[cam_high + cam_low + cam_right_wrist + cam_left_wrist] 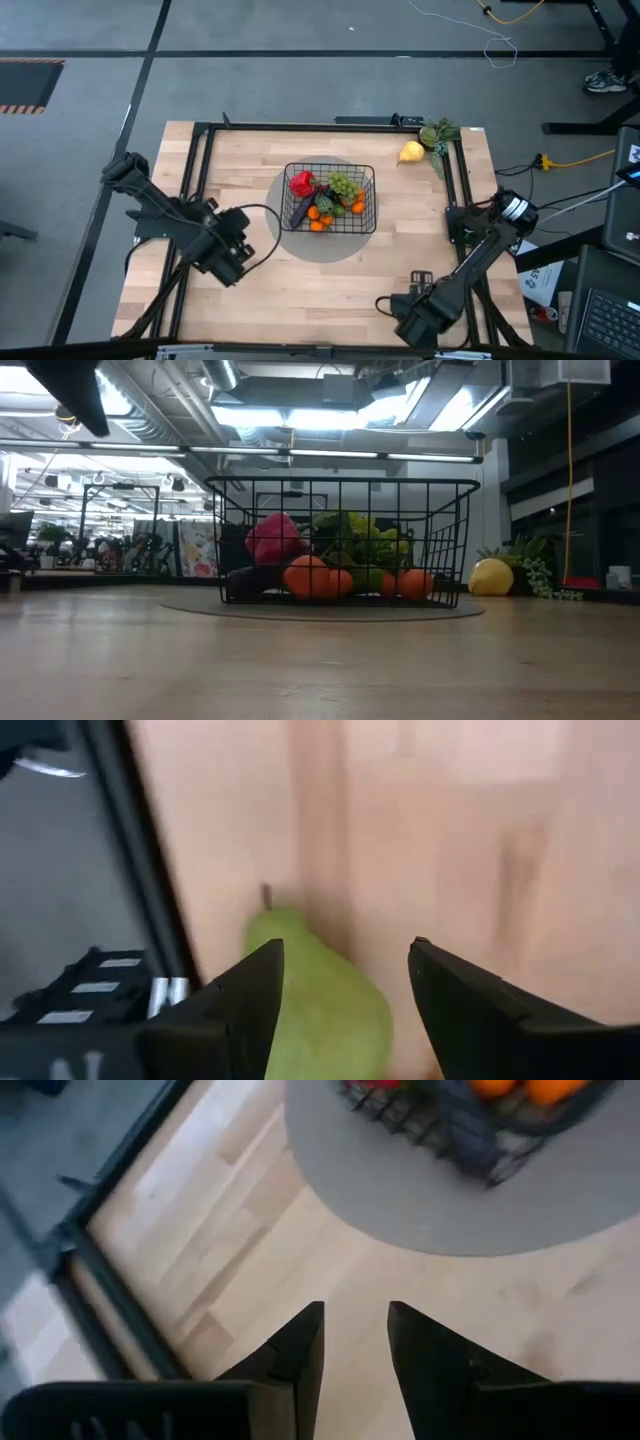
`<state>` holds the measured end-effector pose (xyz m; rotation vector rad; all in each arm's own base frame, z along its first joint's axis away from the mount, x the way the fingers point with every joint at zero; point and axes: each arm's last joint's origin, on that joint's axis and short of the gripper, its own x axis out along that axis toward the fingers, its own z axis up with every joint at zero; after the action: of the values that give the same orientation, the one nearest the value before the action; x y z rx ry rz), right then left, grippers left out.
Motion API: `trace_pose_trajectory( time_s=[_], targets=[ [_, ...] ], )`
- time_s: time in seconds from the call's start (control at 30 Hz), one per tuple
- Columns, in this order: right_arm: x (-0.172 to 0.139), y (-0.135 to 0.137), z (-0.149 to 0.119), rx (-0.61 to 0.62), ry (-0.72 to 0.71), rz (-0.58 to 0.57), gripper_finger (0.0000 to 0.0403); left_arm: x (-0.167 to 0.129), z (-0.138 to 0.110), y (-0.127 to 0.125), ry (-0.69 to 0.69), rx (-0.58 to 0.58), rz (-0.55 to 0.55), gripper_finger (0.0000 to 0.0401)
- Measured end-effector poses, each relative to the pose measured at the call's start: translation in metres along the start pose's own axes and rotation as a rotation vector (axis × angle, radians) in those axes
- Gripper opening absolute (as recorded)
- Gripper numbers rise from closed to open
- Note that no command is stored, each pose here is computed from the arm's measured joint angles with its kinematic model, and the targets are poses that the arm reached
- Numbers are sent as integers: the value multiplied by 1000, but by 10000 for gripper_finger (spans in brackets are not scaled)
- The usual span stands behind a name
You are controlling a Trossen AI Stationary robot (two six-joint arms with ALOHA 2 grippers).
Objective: Build produce basket
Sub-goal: Put the green pear into the wire basket
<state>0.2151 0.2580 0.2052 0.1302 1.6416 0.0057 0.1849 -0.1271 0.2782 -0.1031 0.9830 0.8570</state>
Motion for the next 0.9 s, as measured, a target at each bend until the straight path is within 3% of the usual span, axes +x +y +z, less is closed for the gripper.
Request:
trace_pose_trajectory(
  time_s=[0.3, 0.53, 0.9],
  targets=[
    [31, 11, 9, -22, 156, 77, 216, -10, -10, 4, -67, -41, -34, 109],
    [49, 17, 16, -15, 148, 80, 216, -8, -8, 5, -85, -48, -27, 109],
    [52, 24, 14, -29, 138, 116, 216, -8, -8, 5, -85, -50, -27, 109]
  ],
)
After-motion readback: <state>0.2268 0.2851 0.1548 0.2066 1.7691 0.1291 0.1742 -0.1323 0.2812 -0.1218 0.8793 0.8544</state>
